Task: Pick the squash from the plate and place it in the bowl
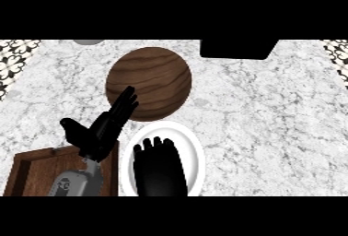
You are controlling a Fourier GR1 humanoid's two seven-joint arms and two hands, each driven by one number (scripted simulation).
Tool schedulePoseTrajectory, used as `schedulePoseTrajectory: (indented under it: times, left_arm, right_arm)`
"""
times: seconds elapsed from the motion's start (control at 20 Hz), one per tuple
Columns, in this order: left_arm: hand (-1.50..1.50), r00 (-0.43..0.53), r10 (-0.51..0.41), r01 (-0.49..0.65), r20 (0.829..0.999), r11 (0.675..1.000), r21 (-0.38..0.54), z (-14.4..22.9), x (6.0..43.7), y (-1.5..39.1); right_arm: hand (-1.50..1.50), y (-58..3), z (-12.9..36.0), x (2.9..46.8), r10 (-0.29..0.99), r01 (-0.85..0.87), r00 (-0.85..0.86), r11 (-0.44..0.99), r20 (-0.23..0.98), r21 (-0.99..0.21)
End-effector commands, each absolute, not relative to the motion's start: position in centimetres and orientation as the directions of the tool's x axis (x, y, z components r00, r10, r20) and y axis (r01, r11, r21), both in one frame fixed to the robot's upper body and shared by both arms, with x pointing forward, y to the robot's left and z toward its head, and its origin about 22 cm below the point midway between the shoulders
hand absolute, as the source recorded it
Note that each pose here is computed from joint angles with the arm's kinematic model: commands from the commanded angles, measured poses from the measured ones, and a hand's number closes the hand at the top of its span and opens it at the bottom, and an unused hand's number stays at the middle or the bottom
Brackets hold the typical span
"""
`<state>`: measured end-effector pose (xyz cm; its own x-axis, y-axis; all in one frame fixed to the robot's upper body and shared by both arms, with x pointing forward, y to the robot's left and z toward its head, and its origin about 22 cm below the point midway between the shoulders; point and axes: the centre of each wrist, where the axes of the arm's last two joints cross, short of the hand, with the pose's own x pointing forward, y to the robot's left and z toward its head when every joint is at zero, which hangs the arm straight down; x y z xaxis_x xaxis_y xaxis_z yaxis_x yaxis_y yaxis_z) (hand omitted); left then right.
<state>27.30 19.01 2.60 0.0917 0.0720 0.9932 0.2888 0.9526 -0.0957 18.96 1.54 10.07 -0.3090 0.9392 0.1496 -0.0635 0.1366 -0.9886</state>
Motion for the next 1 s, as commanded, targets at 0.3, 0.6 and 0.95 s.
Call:
schedulePoseTrajectory:
  times: [0.3,0.6,0.95]
  left_arm:
    - [0.00,0.105,0.066,0.282,0.992,0.955,-0.093,2.7,26.9,19.6]
    - [0.00,0.092,0.080,0.279,0.992,0.955,-0.103,2.9,27.3,21.3]
    - [0.00,0.095,0.093,0.278,0.991,0.953,-0.116,2.4,26.2,20.5]
  right_arm:
    - [1.50,3.7,18.8,18.9,0.946,0.118,-0.247,0.245,0.210,-0.962]
    - [1.50,4.6,22.1,21.0,0.936,0.162,-0.243,0.299,0.255,-0.941]
    - [1.50,4.7,21.3,27.1,0.936,0.173,-0.171,0.336,0.308,-0.926]
